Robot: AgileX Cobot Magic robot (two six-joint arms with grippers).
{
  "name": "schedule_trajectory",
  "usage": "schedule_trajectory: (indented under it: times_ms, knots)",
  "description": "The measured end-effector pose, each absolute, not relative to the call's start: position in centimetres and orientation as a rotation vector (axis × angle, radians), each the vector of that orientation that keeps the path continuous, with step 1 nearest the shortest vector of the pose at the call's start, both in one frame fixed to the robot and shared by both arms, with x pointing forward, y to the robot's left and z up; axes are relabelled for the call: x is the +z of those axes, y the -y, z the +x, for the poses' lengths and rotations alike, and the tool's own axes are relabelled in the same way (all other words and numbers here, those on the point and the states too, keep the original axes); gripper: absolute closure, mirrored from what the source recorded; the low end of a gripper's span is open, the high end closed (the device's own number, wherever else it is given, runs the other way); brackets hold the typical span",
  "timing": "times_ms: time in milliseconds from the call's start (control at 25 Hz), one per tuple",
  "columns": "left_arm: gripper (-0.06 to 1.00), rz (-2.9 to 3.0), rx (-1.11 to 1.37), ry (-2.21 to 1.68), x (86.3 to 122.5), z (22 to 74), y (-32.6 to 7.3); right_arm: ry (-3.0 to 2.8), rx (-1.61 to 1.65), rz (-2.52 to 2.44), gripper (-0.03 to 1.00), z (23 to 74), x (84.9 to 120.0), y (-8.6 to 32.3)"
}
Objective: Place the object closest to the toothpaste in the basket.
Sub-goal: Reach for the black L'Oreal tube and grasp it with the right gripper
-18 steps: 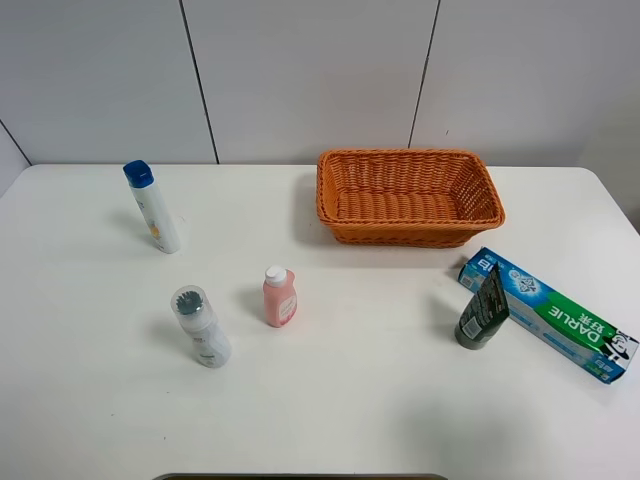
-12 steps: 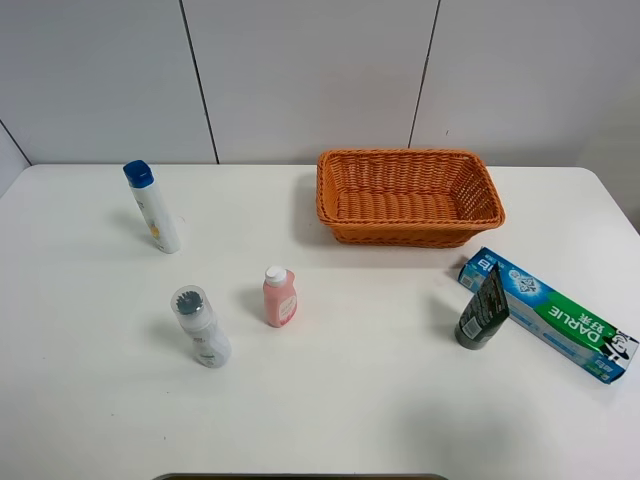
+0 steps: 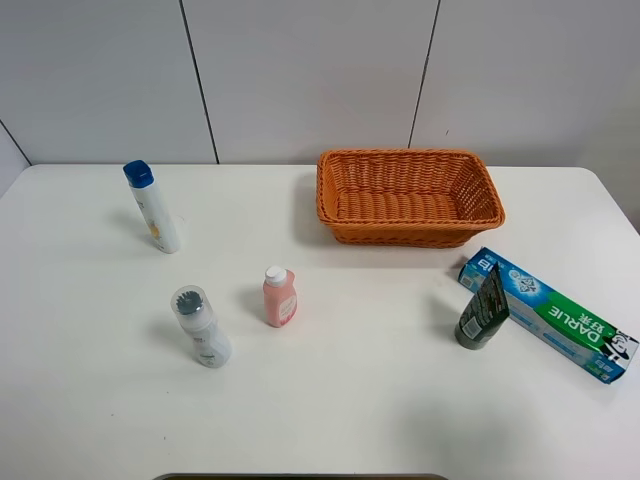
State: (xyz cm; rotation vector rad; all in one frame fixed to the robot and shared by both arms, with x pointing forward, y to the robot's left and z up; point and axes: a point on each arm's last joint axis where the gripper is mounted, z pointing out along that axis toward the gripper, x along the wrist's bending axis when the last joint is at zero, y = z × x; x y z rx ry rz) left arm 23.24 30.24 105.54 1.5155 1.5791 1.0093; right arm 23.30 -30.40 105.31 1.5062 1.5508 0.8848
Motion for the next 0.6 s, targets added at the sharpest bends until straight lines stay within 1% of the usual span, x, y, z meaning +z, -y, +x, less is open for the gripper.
schedule_trajectory:
  times_ms: [600]
  knots:
    - [0.01,1.516,1.009,-1.579,105.54,23.24,-30.24,-1.547,0.890,1.502,-0.02,23.30,105.66,30.40]
